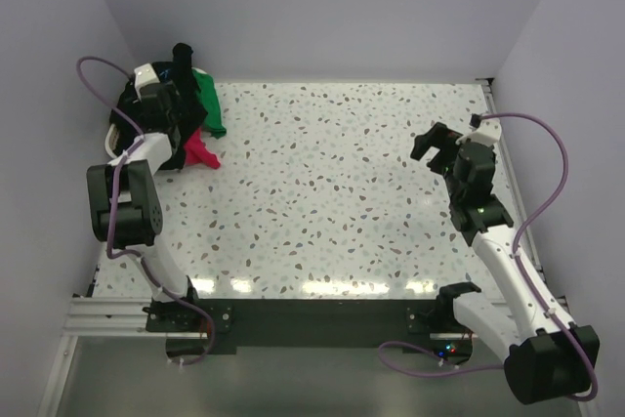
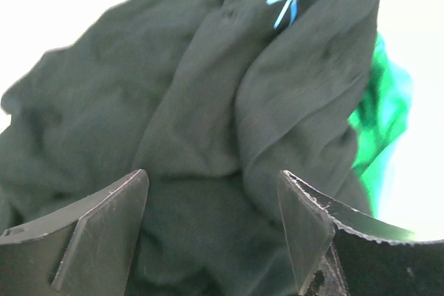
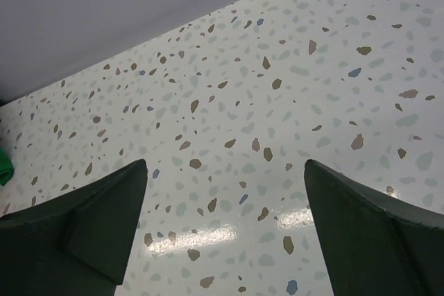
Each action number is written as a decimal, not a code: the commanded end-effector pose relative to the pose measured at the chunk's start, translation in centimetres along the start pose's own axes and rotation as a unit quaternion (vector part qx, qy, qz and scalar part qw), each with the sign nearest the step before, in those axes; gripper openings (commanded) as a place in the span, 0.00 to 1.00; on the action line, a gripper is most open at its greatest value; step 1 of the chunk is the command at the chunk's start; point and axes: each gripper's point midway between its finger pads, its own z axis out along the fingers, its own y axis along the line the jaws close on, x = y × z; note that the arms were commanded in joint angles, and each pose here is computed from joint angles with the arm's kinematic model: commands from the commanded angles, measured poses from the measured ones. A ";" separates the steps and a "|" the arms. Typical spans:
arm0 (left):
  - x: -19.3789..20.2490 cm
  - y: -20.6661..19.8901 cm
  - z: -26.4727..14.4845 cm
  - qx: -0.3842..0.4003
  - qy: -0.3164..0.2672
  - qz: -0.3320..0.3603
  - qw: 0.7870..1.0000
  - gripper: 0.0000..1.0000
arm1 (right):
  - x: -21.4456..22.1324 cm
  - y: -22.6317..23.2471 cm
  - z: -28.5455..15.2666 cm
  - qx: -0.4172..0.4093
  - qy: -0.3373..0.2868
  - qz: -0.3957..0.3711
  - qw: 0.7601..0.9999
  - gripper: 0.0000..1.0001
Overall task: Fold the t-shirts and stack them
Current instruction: Grab the tshirt from the pile, then move the tshirt to the center of the board, then flatten the tshirt out
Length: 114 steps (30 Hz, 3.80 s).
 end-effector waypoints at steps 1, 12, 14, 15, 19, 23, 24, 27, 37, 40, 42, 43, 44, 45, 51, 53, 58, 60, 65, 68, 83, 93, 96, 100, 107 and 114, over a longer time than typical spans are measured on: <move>-2.1 1.0 -1.3 -0.019 -0.042 -0.028 0.999 0.81 | -1.1 0.9 0.2 -0.019 -0.021 0.010 1.000 0.99; -1.2 1.6 -1.2 -0.030 -0.033 -0.030 0.999 0.86 | -1.0 1.0 0.4 -0.020 -0.016 0.008 1.000 0.99; -0.7 1.3 -0.7 -0.021 -0.023 -0.026 0.999 0.83 | -0.9 1.0 0.4 -0.019 -0.015 0.007 1.000 0.99; -0.2 0.9 0.1 -0.013 -0.012 -0.023 1.000 0.79 | -0.9 1.0 0.4 -0.019 -0.016 0.007 1.000 0.99; 1.0 0.2 0.7 0.004 0.014 -0.016 1.000 0.54 | -1.1 1.0 0.2 -0.019 -0.018 0.006 1.000 0.99; -1.5 -0.7 -1.1 0.036 -0.015 -0.032 0.999 0.11 | -1.2 0.8 0.0 -0.016 -0.021 0.007 1.000 0.99; -2.6 -1.0 -1.7 0.044 -0.026 -0.036 0.998 0.06 | -1.2 0.8 -0.1 -0.016 -0.022 0.007 1.000 0.99; -6.6 -1.5 -4.8 0.073 -0.071 -0.052 0.993 0.00 | -1.2 0.8 0.0 -0.016 -0.021 0.007 1.000 0.99; -19.4 -3.7 -19.5 0.213 -0.240 -0.056 0.945 0.00 | -0.8 1.0 0.5 -0.020 -0.010 0.002 1.000 0.98; -21.4 -6.2 -24.3 0.270 -0.272 -0.031 0.923 0.00 | -0.6 1.0 0.5 -0.021 -0.008 0.001 1.000 0.98; -22.7 -8.2 -27.7 0.310 -0.295 -0.014 0.904 0.00 | -0.7 1.1 0.4 -0.023 -0.007 0.001 1.000 0.98; -22.9 -9.4 -29.2 0.333 -0.298 -0.012 0.894 0.00 | -0.8 1.1 0.4 -0.023 -0.009 0.002 1.000 0.98; -23.3 -10.9 -31.1 0.377 -0.302 -0.009 0.876 0.00 | -0.8 1.1 0.3 -0.022 -0.009 0.002 1.000 0.98; -23.6 -11.5 -31.9 0.397 -0.304 -0.012 0.866 0.00 | -0.9 1.1 0.3 -0.024 -0.010 0.002 1.000 0.98; -24.0 -17.8 -37.4 0.548 -0.286 -0.004 0.786 0.00 | -1.1 1.0 -0.2 -0.020 -0.008 0.001 1.000 0.98; -23.5 -20.3 -39.2 0.594 -0.273 0.007 0.756 0.00 | -1.0 0.9 -0.3 -0.019 -0.006 0.000 1.000 0.98; -21.7 -23.8 -40.9 0.664 -0.242 0.017 0.707 0.00 | -0.7 0.8 -0.2 -0.015 0.003 -0.001 1.000 0.99; -19.7 -25.2 -38.4 0.661 -0.212 0.015 0.720 0.00 | -0.6 0.9 0.1 -0.015 0.005 -0.002 1.000 0.99; -10.8 -27.9 -22.8 0.511 -0.099 0.031 0.853 0.41 | 1.9 1.9 1.6 -0.035 0.063 -0.005 0.997 0.98; -4.4 -27.1 -16.3 0.430 -0.013 0.052 0.901 0.74 | 4.4 3.4 2.3 -0.076 0.111 0.005 0.991 0.93; 9.6 -19.4 -23.6 0.418 0.032 0.029 0.908 0.81 | 14.5 6.0 5.5 -0.095 0.249 -0.038 0.963 0.80; 17.1 -21.7 -27.4 0.460 0.114 0.073 0.877 0.75 | 17.1 5.8 7.4 -0.085 0.284 -0.046 0.954 0.72; 18.7 -21.9 -28.0 0.457 0.131 0.086 0.875 0.74 | 18.1 6.1 7.6 -0.088 0.297 -0.052 0.949 0.69; 21.0 -21.5 -28.4 0.452 0.158 0.098 0.872 0.74 | 19.1 5.9 8.0 -0.078 0.310 -0.063 0.945 0.66; 23.4 -20.9 -28.6 0.448 0.191 0.107 0.867 0.70 | 20.0 5.9 8.2 -0.068 0.322 -0.073 0.942 0.64; 24.8 -22.0 -29.9 0.479 0.205 0.097 0.848 0.64 | 20.5 5.7 8.4 -0.061 0.329 -0.079 0.939 0.63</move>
